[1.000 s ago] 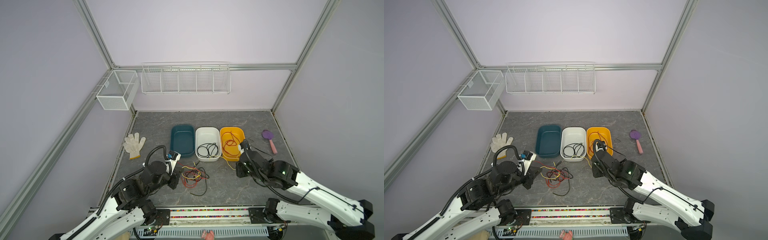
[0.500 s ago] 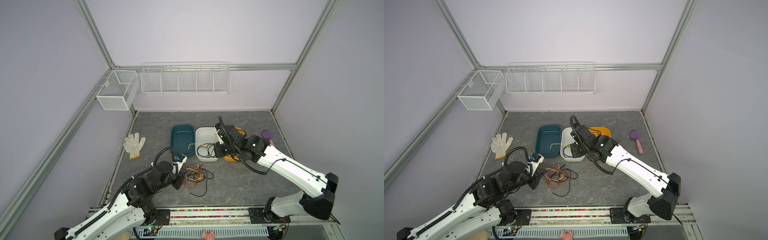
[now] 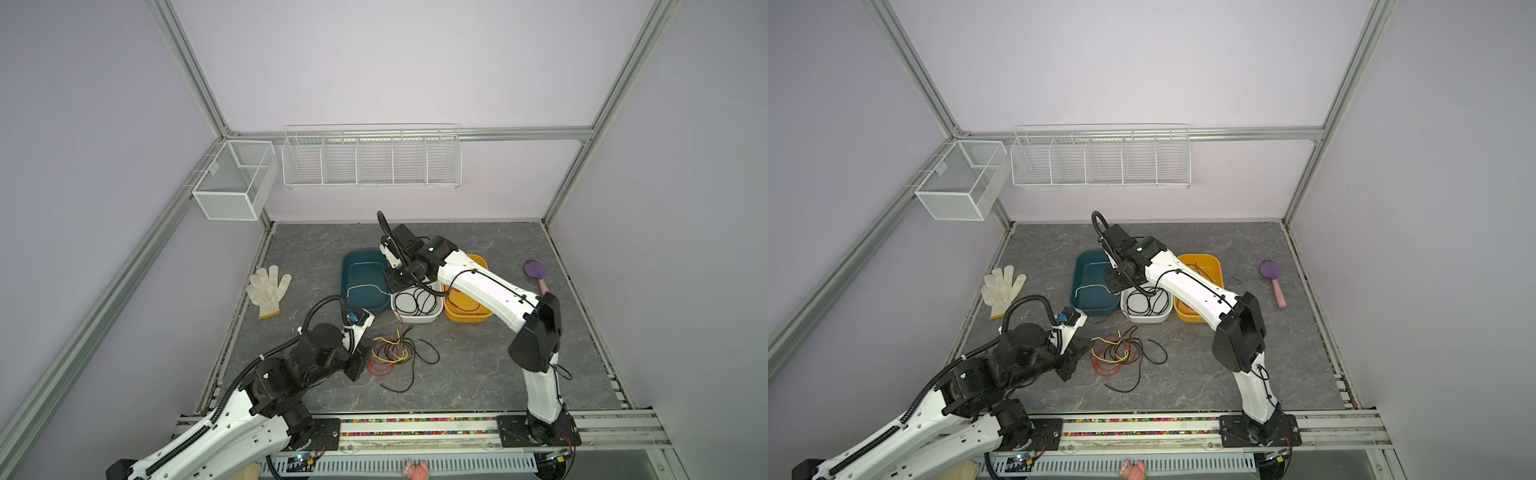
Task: Untangle the cables
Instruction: 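Carry the yellow wire over the dark green tub with the right gripper, then lower the yellow wire into the dark green tub and open the right gripper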
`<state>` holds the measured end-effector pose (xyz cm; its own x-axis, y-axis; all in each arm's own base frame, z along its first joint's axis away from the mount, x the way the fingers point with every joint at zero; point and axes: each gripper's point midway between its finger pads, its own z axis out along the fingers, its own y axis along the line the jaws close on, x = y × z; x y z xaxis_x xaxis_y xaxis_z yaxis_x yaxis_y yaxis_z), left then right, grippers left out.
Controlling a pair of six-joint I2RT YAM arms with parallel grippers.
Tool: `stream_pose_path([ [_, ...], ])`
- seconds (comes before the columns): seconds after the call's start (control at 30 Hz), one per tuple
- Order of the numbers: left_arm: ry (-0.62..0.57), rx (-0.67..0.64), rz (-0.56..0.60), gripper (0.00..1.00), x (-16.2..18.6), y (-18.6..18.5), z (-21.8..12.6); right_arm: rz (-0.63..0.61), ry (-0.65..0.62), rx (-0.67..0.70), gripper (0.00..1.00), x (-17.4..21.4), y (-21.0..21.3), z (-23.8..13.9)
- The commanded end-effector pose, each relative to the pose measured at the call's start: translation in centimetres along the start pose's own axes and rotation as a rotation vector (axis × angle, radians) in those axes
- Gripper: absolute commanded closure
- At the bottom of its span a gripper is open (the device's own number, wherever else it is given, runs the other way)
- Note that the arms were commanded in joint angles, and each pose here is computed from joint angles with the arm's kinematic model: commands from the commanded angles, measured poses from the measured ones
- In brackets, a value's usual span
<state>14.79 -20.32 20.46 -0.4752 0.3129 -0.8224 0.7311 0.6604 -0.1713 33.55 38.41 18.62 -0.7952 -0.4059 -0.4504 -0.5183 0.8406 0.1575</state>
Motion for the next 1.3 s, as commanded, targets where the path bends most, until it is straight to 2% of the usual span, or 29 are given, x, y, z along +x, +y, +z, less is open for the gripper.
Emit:
stream_pose_path([
  [0.0,-0.008,0.021,0.023,1.00,-0.2,-0.3,0.1,-0.020,0.086,0.001,0.94,0.6,-0.6,1.2],
  [0.27,0.000,0.037,0.024,1.00,0.0,-0.6,0.2,-0.029,0.123,0.013,0.94,-1.1,-0.5,4.4],
  [0.67,0.003,0.046,0.024,1.00,0.0,-0.8,0.3,-0.005,0.216,-0.101,0.94,0.4,0.5,8.2],
  [1.1,0.009,0.056,0.024,1.00,0.2,-0.9,0.4,-0.024,0.252,-0.121,0.93,1.2,0.6,10.7],
  [1.27,0.013,0.059,0.021,1.00,0.2,-1.0,0.4,-0.034,0.246,-0.124,0.87,1.1,0.6,10.8],
])
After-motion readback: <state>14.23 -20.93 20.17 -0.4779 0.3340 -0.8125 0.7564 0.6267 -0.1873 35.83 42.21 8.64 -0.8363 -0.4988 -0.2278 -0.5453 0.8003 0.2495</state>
